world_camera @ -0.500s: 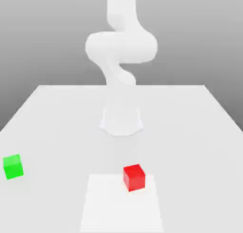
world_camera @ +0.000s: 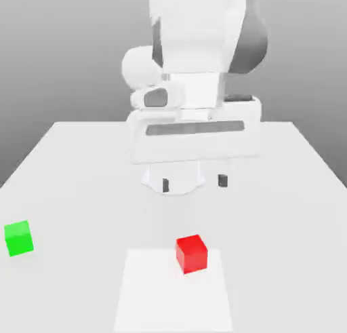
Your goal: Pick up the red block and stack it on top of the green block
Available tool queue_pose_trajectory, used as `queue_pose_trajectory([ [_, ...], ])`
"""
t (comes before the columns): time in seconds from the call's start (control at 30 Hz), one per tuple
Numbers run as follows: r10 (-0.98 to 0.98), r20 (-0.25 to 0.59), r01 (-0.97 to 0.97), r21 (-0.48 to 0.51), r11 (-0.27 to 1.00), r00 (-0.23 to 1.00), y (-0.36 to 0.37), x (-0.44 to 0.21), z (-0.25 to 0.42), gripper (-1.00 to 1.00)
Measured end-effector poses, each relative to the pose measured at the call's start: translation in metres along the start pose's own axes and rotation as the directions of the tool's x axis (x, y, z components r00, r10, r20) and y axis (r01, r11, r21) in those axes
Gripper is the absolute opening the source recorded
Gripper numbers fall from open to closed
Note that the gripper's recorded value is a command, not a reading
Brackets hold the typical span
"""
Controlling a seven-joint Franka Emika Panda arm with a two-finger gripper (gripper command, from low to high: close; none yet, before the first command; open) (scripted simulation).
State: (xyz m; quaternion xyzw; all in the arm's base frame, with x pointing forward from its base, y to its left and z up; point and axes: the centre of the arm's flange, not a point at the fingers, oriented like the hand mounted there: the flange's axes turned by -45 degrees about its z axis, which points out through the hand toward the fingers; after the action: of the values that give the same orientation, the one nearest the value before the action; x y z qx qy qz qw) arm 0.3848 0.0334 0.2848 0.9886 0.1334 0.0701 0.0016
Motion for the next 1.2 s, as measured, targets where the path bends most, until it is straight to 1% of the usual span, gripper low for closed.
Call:
queue_pose_trajectory([
  [0.07,-0.038,0.086,0.037,0.018,0.999,0.996,-0.01,-0.03,0.047,0.0],
  [0.1,-0.05,0.111,0.048,0.023,0.999,0.993,-0.013,-0.039,0.066,0.0],
  [0.17,-0.062,0.13,0.059,0.029,0.998,0.99,-0.016,-0.048,0.09,0.0],
  [0.3,-0.062,0.136,0.058,0.03,0.998,0.989,-0.017,-0.056,0.127,0.0],
  [0.33,-0.062,0.136,0.058,0.03,0.998,0.989,-0.017,-0.058,0.132,-1.0],
  [0.57,-0.062,0.137,0.058,0.03,0.998,0.989,-0.017,-0.058,0.132,-1.0],
  [0.8,-0.062,0.137,0.058,0.03,0.998,0.989,-0.016,-0.05,0.078,-1.0],
  [0.87,0.035,0.139,-0.038,0.02,0.999,0.99,0.02,-0.049,0.069,-1.0],
  [1.0,0.316,0.138,-0.318,-0.012,0.948,0.939,0.13,-0.067,0.058,-1.0],
  [1.1,0.505,0.131,-0.505,-0.039,0.862,0.853,0.21,-0.102,0.047,-1.0],
  [1.2,0.665,0.119,-0.662,-0.067,0.746,0.737,0.28,-0.153,0.033,-1.0],
])
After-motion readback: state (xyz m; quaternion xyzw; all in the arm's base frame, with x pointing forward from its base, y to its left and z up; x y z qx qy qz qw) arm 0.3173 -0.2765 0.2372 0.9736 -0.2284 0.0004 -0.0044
